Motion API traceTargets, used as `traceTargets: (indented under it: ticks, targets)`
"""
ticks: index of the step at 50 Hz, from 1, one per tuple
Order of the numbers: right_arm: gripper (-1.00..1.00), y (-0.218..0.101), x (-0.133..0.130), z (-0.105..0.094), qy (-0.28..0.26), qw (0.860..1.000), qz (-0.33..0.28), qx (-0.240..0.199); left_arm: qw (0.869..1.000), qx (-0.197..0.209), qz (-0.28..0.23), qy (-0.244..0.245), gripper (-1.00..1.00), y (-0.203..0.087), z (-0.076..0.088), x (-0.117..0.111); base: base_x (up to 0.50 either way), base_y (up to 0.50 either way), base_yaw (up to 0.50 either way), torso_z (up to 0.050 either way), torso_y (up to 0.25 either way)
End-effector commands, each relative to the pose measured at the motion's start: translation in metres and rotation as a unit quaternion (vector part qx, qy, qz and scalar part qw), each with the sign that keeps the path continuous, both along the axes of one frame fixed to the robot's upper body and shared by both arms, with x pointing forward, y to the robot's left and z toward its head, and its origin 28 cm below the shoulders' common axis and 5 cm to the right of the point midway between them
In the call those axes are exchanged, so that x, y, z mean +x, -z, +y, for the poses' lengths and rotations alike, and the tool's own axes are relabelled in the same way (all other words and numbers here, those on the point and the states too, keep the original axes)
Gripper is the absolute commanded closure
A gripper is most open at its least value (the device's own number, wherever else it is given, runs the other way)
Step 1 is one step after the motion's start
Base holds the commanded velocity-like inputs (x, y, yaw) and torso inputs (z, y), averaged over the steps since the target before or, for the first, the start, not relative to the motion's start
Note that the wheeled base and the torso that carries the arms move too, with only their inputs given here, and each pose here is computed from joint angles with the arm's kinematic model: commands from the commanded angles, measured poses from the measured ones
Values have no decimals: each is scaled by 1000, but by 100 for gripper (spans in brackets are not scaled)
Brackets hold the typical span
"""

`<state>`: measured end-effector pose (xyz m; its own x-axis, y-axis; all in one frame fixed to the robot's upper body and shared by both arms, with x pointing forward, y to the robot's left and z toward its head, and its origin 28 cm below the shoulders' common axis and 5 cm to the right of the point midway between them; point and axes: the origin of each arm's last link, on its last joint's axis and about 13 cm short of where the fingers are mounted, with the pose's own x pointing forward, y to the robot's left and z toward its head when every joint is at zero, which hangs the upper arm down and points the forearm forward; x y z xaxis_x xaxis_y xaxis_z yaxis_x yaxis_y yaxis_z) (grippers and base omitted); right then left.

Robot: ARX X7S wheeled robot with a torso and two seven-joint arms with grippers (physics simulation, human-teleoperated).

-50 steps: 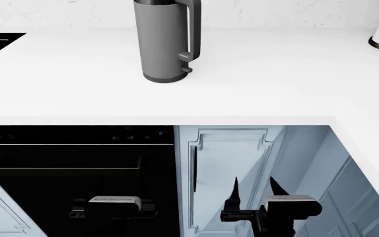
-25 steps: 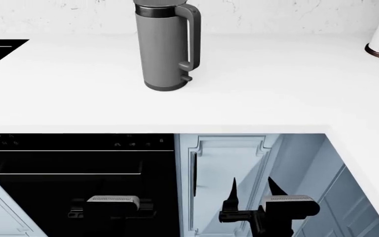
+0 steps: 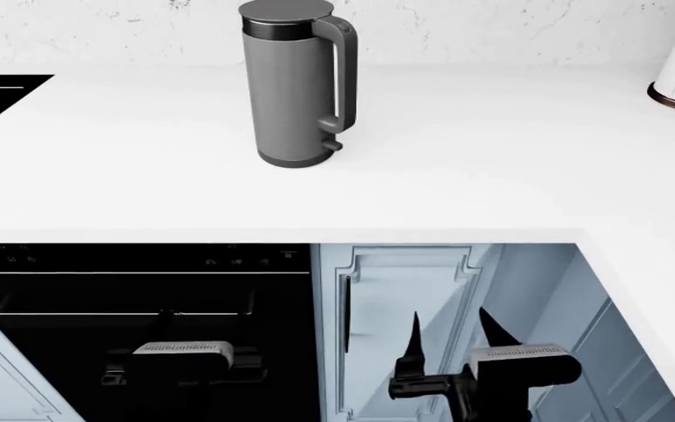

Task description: Press down the lever to turn on the electric kettle.

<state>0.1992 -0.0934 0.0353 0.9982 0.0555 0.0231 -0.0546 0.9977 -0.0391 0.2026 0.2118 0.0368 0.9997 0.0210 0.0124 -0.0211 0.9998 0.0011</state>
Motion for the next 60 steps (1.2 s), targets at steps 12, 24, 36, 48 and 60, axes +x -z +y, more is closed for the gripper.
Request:
traceTargets:
  ticks: [12,24,36,48,60]
  targets:
    - [-100,-86,-41,4,-41,991,-126,0,992,1,-129,10,-100,-88,0,-37,0,0,0,0,0]
    - [-100,-90,-36,9,-49,988,-144,19,981,4,-193,31,-100,-91,0,-44,0,0,0,0,0]
    - [-100,-85,-39,8,-48,989,-140,23,979,5,-199,33,-100,-89,-1,-46,0,0,0,0,0]
    - [-100,-85,-43,6,-45,988,-143,24,979,3,-203,34,-100,-90,-1,-48,417,0,0,0,0]
    - [-100,-85,-42,7,-46,988,-145,25,978,3,-206,35,-100,-90,-1,-49,500,0,0,0,0]
